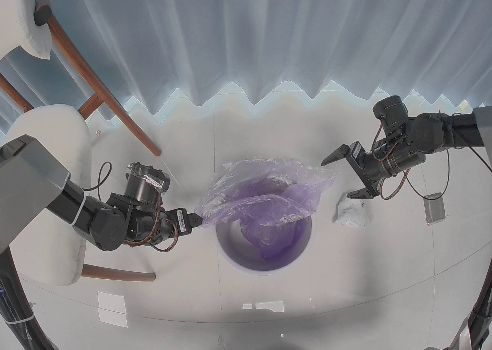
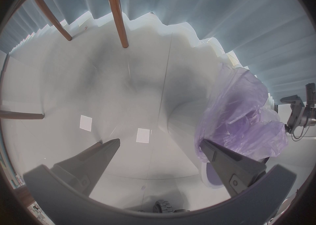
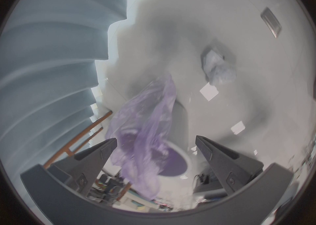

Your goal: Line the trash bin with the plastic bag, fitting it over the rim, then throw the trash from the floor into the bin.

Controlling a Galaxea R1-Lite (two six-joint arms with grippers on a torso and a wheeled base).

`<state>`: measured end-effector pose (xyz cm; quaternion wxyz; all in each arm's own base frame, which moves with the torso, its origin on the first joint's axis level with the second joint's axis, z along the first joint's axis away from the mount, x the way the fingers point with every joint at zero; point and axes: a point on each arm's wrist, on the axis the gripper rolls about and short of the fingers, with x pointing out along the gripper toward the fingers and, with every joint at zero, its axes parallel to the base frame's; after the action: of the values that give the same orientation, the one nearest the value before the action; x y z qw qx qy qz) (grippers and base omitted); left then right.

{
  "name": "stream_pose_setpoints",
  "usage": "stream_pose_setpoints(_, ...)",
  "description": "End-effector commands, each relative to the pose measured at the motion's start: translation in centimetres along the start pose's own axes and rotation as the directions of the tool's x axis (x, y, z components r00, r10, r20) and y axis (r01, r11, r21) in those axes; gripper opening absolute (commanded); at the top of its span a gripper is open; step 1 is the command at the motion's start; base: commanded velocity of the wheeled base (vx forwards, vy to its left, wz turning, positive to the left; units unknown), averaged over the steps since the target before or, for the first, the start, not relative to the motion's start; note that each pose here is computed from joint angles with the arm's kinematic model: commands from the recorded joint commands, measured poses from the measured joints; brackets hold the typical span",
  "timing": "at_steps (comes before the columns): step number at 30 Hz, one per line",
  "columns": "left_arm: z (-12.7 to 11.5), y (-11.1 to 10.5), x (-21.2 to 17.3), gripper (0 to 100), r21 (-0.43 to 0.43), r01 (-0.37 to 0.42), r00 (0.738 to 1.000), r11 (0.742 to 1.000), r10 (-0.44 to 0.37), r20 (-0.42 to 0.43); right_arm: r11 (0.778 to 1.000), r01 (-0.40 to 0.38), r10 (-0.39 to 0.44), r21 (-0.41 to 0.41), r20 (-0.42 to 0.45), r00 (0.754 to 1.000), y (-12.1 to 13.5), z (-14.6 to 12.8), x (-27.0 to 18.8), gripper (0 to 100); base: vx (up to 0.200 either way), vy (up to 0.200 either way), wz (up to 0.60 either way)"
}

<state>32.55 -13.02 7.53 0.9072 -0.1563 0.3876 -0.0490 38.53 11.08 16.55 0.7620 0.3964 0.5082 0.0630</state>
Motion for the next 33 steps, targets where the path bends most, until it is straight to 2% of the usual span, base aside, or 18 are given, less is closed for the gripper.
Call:
stream_pose_setpoints(1,-0.8,0.4,-0.8,100,-0.001,0.008,1.0,1.0,-0.008,0.011,0.995,-0.076,0.079,0.059,-0.054,0.995,2.3,-4.9,-3.3,100,0.0,0.0,0.0)
stream_pose_setpoints(7,-1.5,0.7,-0.8,100,0.0,0.014,1.0,1.0,-0.014,0.026,0.991,-0.101,0.109,0.089,-0.083,0.991,2.7,-7.5,-0.8,100,0.0,0.0,0.0)
stream_pose_setpoints(10,-1.4,0.8,-1.3,100,-0.003,0.015,0.999,1.0,-0.015,0.036,0.994,-0.075,0.082,0.085,-0.086,0.993,2.3,-7.8,0.9,100,0.0,0.0,0.0)
stream_pose_setpoints(14,-1.4,0.9,-1.6,100,-0.004,0.015,0.999,1.0,-0.015,0.041,0.995,-0.046,0.051,0.088,-0.062,0.997,1.6,-7.4,2.0,100,0.0,0.0,0.0)
stream_pose_setpoints(20,-1.1,0.9,-2.0,100,-0.008,0.017,0.998,1.0,-0.016,0.054,0.993,-0.043,0.047,0.113,-0.032,0.998,0.9,-5.9,2.1,100,0.0,0.0,0.0)
stream_pose_setpoints(31,-1.4,1.2,-2.4,100,-0.007,0.009,0.999,1.0,-0.008,0.051,0.995,-0.053,0.055,0.085,-0.019,0.998,0.8,-5.3,4.6,100,0.0,0.0,0.0)
stream_pose_setpoints(32,-1.3,1.2,-2.7,100,-0.009,0.014,0.998,1.0,-0.014,0.057,0.995,-0.052,0.052,0.081,-0.002,0.999,0.9,-5.3,4.9,0,0.0,0.0,0.0)
stream_pose_setpoints(33,-1.4,1.2,-2.8,100,-0.009,0.013,0.998,1.0,-0.013,0.055,0.996,-0.049,0.048,0.079,0.012,0.999,1.1,-5.4,4.9,0,0.0,0.0,0.0)
